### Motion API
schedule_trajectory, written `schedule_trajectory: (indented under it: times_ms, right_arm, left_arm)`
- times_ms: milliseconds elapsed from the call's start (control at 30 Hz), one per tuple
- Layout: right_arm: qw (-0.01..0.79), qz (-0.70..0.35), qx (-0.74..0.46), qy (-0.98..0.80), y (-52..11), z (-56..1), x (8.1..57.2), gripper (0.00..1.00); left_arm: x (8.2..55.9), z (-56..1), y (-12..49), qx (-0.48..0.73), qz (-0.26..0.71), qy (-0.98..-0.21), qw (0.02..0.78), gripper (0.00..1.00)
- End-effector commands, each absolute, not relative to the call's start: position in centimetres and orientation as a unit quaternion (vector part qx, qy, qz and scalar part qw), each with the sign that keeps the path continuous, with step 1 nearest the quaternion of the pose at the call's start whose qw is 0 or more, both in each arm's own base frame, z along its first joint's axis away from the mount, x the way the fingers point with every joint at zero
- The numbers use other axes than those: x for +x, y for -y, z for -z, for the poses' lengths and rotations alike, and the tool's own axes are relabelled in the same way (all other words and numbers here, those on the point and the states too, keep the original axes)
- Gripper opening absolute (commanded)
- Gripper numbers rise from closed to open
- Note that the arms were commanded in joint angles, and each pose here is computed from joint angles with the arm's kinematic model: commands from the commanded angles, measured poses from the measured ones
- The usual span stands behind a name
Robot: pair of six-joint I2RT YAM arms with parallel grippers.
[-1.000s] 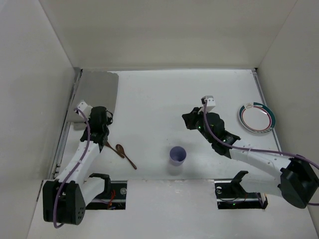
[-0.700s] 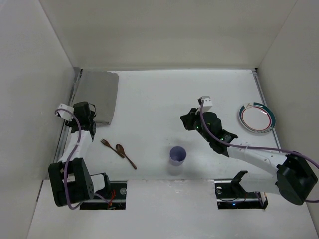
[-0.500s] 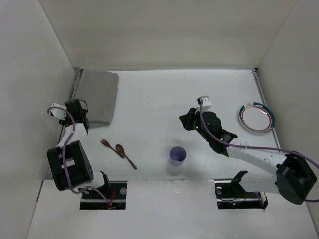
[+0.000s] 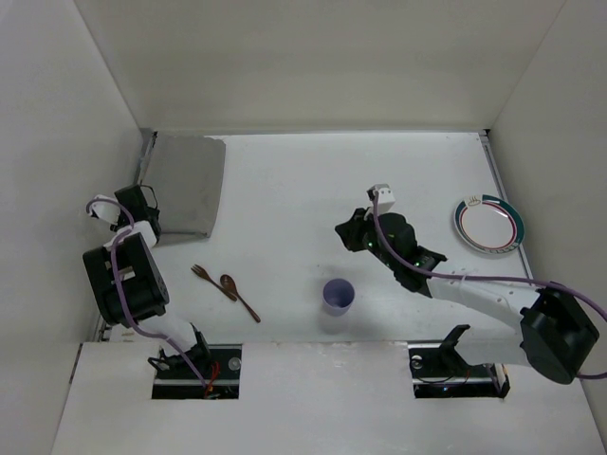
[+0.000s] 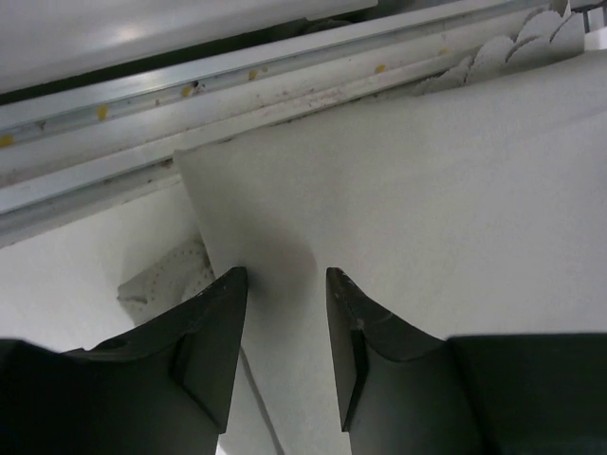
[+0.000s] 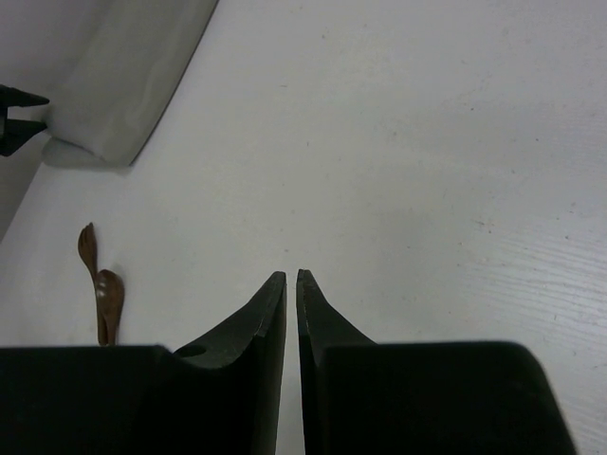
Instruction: Set the dinner table for one person
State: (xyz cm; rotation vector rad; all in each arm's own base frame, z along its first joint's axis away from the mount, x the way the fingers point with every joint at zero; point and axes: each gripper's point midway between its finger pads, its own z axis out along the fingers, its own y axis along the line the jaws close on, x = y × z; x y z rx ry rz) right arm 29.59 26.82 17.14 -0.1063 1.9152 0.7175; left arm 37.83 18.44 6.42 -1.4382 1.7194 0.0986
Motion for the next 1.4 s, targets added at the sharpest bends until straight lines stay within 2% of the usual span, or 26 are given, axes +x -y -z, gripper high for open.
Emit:
schedule_trajectory:
  times_ms: [0, 133, 200, 467, 667, 900, 1233, 1300, 1367]
  right_arm:
    - [0.534, -0.324, -0.052, -0.779, -28.3, -19.7, 29.8, 0.15]
    - [0.527, -0.323, -0.061, -0.784, -29.2, -19.2, 29.7, 0.15]
    - [0.524, -0.321, -0.064, -0.787, -29.3, -18.9, 29.7, 0.15]
    - [0.522, -0.314, -0.068, -0.79, -29.4, -18.6, 29.7, 0.15]
    - [0.524, -0.314, -0.072, -0.788, -29.5, -18.9, 29.5, 0.16]
    - [0.524, -0.316, -0.077, -0.787, -29.8, -18.9, 29.3, 0.17]
    - [0.519, -0.318, -0.095, -0.788, -30.7, -18.8, 28.7, 0.16]
    - [0.517, -0.32, -0.101, -0.787, -31.1, -18.7, 28.4, 0.16]
    - [0.518, -0.319, -0.106, -0.787, -31.4, -18.8, 28.3, 0.16]
  left_arm:
    - [39.2, -8.2, -19.9, -0.565, -0.051, -0.68, 0.464, 0.35]
    - [38.3, -7.4, -20.6, -0.577, -0.076, -0.671, 0.46, 0.36]
    - [38.5, -7.5, -20.7, -0.577, -0.073, -0.666, 0.467, 0.39]
    - [38.1, -8.1, -21.4, -0.593, -0.06, -0.644, 0.479, 0.41]
    - [36.3, -5.9, -22.1, -0.617, -0.056, -0.64, 0.454, 0.43]
    - [36.7, -4.3, -22.8, -0.626, -0.045, -0.642, 0.44, 0.46]
    - [38.8, -4.4, -23.2, -0.614, -0.034, -0.647, 0.452, 0.42]
    - [39.3, -5.0, -23.0, -0.606, -0.032, -0.648, 0.461, 0.36]
    - [39.9, -5.7, -23.0, -0.598, -0.033, -0.65, 0.468, 0.23]
